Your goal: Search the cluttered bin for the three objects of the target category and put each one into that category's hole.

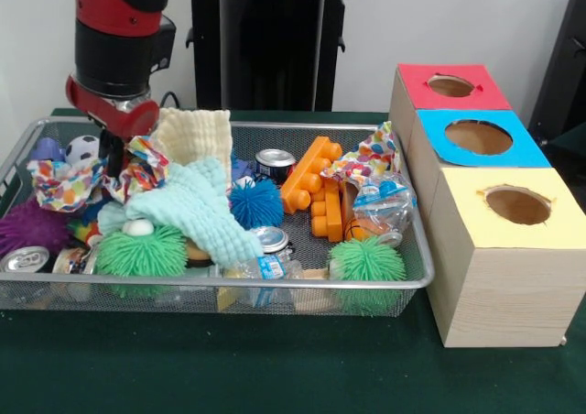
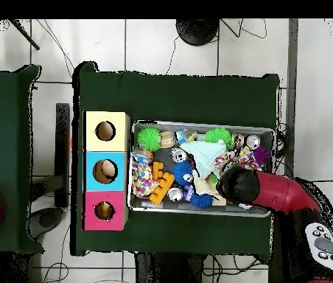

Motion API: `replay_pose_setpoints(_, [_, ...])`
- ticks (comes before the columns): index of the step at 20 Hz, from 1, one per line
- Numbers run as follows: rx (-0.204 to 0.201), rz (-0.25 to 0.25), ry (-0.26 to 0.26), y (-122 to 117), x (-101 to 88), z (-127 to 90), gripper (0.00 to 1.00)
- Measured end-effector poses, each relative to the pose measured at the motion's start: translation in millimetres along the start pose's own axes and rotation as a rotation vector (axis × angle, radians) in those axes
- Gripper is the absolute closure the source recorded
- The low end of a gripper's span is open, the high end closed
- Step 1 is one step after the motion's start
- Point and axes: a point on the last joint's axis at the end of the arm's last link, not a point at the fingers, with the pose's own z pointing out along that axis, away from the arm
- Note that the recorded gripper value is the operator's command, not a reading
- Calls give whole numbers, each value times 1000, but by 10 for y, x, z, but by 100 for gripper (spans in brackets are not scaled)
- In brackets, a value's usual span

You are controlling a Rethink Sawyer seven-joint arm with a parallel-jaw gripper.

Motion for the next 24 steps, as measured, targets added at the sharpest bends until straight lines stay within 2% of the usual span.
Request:
replay_pose_setpoints(5, [-2,-7,10,26,94,32,100])
replay_pose_setpoints(6, [-7,-9,2,40,89,36,0])
replay_pose_setpoints(16, [-8,-12,6,56,120,77,0])
replay_pose_setpoints(24, [-6,-40,-1,198,164,12,0])
